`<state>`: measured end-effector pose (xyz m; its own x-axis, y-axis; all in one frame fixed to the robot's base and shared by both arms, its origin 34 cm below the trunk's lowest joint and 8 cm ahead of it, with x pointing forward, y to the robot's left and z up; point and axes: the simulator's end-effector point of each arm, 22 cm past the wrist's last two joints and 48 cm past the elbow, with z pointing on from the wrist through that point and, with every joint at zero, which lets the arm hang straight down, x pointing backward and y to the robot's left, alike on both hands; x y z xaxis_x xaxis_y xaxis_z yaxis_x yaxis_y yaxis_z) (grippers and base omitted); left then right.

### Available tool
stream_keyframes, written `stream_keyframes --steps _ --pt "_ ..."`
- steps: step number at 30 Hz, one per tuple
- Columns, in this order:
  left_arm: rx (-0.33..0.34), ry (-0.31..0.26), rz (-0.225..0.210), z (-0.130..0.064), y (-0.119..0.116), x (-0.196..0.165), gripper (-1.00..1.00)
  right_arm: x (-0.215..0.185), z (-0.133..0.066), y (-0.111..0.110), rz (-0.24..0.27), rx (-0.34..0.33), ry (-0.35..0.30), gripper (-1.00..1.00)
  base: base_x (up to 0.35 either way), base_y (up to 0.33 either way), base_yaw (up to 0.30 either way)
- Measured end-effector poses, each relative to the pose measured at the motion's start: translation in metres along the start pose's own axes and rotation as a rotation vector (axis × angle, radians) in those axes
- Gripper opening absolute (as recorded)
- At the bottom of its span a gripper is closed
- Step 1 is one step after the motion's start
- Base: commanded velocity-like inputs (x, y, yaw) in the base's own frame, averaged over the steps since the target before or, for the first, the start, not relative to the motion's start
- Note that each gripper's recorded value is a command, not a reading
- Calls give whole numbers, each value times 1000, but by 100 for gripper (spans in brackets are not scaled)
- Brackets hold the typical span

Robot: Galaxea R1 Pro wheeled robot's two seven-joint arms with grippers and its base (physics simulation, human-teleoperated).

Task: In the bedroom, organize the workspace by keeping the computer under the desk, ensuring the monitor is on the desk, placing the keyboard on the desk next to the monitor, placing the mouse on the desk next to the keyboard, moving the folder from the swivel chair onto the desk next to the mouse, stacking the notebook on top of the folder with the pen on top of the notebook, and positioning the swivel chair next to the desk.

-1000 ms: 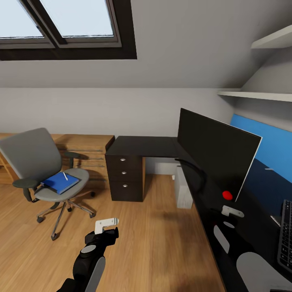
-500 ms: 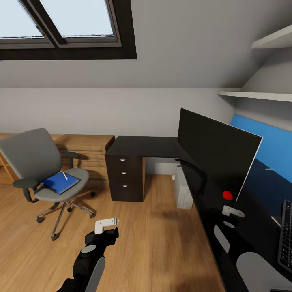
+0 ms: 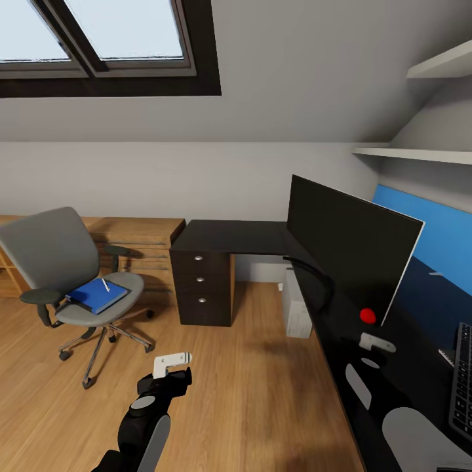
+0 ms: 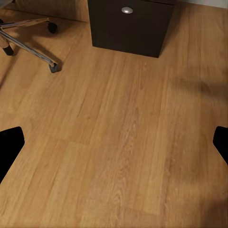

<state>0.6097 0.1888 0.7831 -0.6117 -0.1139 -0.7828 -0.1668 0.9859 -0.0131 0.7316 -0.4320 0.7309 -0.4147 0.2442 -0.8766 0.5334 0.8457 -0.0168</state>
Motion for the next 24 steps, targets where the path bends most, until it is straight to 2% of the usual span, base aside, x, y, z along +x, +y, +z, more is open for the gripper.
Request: stream_keyframes --steps 8,24 --pt "0 0 0 0 0 0 100 5 0 -2 3 4 22 100 0 0 0" --pt "1 0 -1 0 0 0 100 5 0 -2 5 5 23 100 0 0 0"
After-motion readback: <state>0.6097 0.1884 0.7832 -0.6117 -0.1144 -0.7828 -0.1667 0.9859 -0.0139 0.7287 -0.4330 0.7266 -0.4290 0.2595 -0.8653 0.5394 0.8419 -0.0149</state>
